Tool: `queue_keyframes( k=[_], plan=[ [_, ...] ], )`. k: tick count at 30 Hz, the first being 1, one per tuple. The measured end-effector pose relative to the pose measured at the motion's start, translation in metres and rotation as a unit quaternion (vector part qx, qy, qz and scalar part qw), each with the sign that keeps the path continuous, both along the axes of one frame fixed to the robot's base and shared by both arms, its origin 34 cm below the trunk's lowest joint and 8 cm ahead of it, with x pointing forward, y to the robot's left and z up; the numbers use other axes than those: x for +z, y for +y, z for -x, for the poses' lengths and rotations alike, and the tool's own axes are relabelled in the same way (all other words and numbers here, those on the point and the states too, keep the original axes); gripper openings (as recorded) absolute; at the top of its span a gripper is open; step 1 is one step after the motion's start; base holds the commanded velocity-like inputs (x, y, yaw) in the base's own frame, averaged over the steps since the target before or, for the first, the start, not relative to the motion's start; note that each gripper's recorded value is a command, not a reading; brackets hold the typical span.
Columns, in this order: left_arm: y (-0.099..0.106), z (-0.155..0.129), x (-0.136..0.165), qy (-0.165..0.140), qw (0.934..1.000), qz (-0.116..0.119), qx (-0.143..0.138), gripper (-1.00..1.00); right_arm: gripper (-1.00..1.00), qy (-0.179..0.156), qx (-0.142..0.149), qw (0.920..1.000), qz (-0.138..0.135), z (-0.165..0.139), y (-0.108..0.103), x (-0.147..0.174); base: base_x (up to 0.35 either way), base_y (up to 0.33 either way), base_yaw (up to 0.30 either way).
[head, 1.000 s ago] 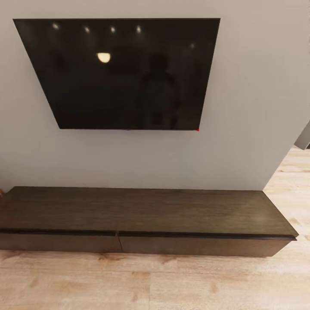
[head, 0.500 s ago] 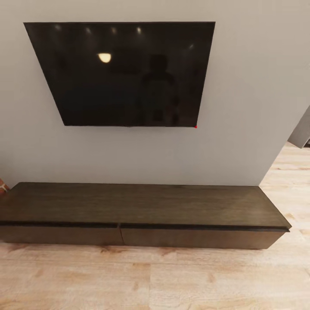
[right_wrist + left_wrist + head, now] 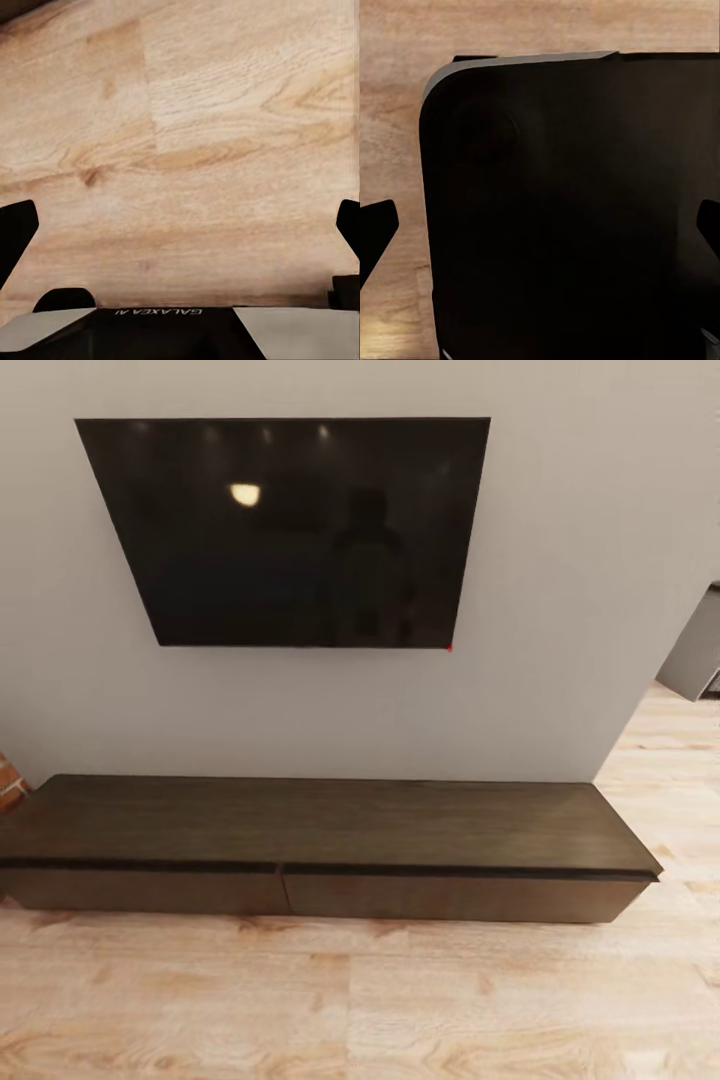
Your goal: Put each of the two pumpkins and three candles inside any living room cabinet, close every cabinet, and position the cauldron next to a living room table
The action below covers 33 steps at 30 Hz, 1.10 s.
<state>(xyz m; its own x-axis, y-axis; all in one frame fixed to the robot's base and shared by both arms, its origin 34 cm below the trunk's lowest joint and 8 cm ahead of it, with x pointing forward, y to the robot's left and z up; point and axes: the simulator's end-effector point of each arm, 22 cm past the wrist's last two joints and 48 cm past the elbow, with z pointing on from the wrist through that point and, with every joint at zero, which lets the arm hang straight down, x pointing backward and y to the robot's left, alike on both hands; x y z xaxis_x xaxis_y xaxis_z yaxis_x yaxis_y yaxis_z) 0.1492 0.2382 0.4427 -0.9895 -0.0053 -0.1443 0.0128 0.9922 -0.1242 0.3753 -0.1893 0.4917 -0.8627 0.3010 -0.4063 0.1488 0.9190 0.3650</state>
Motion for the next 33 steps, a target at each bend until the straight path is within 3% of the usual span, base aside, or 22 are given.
queue_keyframes(
  k=[9,13,16,19,22,25,27,28,30,31,33],
  plan=[
    [0.0,-0.005,0.001,-0.012,0.9999,0.0,-0.001,1.0,1.0,0.006,-0.002,1.0,0.002,0.005,-0.002,-0.003,-0.267,0.0,0.0],
    [0.0,-0.006,0.001,-0.014,0.9999,0.0,-0.001,1.0,1.0,0.025,-0.005,0.9997,0.004,0.021,-0.004,-0.01,-0.065,0.0,0.0],
    [0.003,-0.006,0.001,-0.014,0.9999,-0.002,0.0,1.0,1.0,0.054,-0.02,0.9977,0.036,0.041,-0.019,-0.022,-0.019,0.0,0.0],
    [0.035,-0.023,-0.001,-0.022,0.9995,-0.021,-0.006,1.0,1.0,0.063,-0.041,0.9941,0.078,0.047,-0.037,-0.028,-0.006,0.0,0.0],
    [0.067,-0.051,-0.003,-0.024,0.9987,-0.042,-0.012,1.0,1.0,0.064,-0.047,0.9926,0.091,0.049,-0.043,-0.029,-0.002,0.0,0.0],
    [0.096,-0.129,-0.007,0.024,0.9966,-0.078,-0.001,1.0,1.0,0.068,-0.05,0.9916,0.098,0.052,-0.046,-0.03,0.0,0.0,0.0],
    [0.1,-0.166,0.0,0.058,0.9948,-0.084,0.005,1.0,1.0,0.07,-0.05,0.9914,0.099,0.054,-0.046,-0.031,0.0,0.0,0.0],
    [0.095,-0.22,0.014,0.032,0.9967,-0.074,0.006,1.0,1.0,0.07,-0.049,0.9913,0.1,0.055,-0.046,-0.031,0.0,0.0,0.0],
    [0.077,-0.291,0.043,-0.029,0.9986,-0.044,-0.003,1.0,1.0,0.071,-0.047,0.9913,0.1,0.055,-0.045,-0.031,0.0,0.0,0.0],
    [0.061,-0.356,0.084,-0.109,0.9937,-0.024,-0.014,1.0,1.0,0.071,-0.048,0.9913,0.1,0.056,-0.045,-0.031,0.0,0.0,0.0],
    [0.05,-0.378,0.112,-0.154,0.9876,-0.015,-0.024,1.0,1.0,0.072,-0.049,0.9912,0.1,0.056,-0.045,-0.031,0.0,0.0,0.0]
  ],
)
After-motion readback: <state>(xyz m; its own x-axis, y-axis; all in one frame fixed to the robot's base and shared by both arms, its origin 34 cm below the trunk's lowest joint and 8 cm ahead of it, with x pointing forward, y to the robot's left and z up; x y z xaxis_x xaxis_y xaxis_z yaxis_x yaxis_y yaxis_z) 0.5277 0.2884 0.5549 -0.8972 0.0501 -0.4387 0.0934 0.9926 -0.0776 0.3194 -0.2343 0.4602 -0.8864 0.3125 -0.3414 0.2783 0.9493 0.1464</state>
